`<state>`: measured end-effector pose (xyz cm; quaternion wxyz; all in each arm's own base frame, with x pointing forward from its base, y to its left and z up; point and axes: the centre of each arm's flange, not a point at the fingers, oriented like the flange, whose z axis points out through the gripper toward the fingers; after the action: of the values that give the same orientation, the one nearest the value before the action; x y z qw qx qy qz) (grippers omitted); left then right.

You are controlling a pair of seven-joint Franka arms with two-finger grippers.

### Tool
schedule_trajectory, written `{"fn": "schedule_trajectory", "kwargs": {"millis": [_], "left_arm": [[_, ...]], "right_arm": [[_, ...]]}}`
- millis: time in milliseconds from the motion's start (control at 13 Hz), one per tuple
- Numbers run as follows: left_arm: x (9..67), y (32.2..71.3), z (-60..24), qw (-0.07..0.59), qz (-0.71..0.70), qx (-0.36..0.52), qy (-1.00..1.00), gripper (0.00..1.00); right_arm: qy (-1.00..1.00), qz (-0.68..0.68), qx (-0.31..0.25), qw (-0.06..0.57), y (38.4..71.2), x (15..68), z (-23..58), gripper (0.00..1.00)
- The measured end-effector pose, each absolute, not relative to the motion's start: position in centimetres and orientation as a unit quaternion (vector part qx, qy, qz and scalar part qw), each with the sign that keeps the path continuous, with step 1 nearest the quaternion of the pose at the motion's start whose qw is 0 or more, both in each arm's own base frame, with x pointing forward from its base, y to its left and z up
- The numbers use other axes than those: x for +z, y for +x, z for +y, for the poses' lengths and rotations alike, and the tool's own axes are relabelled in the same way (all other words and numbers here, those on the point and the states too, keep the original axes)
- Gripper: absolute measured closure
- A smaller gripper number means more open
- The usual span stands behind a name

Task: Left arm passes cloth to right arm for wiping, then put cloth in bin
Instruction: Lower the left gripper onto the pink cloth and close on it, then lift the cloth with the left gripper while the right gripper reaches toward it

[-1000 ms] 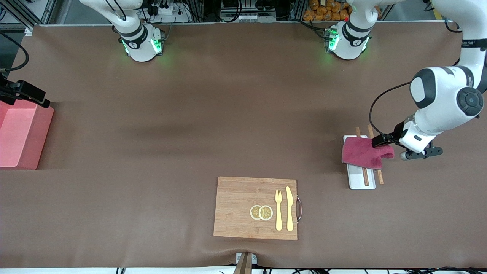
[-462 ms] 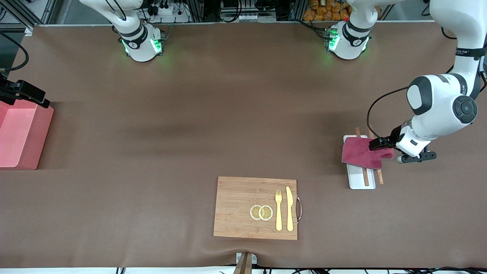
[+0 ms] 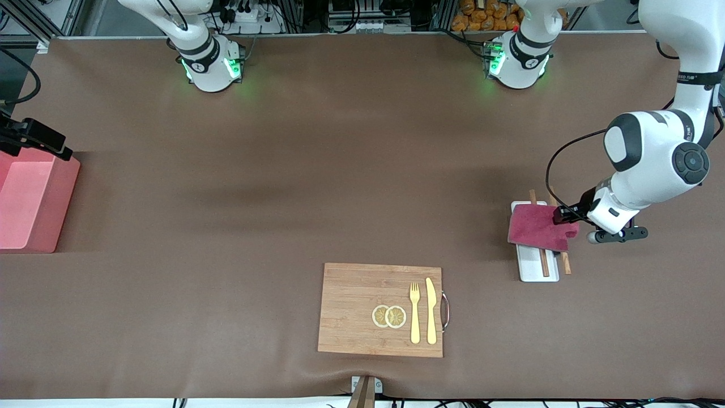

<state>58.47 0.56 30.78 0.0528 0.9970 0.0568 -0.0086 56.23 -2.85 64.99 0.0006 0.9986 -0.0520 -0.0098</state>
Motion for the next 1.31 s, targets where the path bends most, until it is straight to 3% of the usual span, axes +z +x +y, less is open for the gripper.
{"fn": "schedule_trajectory", "kwargs": {"millis": [231,692,769,846,923,1308], "left_arm": [[31.0,58.6,0.2,0.053,0.053,-0.006,0.997,0.76],[31.8,59.3,-0.6,0.054,0.045,0.003,0.998,0.82],[31.7,59.3,-0.7,0.054,0.044,0.002,0.998,0.90],[31.5,59.3,-0.7,0.054,0.044,0.001,0.998,0.90],[31.5,59.3,-0.7,0.054,0.044,0.000,0.998,0.97],[31.5,59.4,-0.8,0.054,0.041,0.001,0.998,0.97]], "right_arm": [[0.999,-0.052,-0.010,0.001,56.2,65.0,-2.9,0.00],[0.999,-0.052,-0.010,0.001,56.2,65.0,-2.9,0.00],[0.999,-0.052,-0.010,0.001,56.2,65.0,-2.9,0.00],[0.999,-0.052,-0.010,0.001,56.2,65.0,-2.9,0.00],[0.999,-0.052,-0.010,0.001,56.2,65.0,-2.9,0.00],[0.999,-0.052,-0.010,0.001,56.2,65.0,-2.9,0.00]]}}
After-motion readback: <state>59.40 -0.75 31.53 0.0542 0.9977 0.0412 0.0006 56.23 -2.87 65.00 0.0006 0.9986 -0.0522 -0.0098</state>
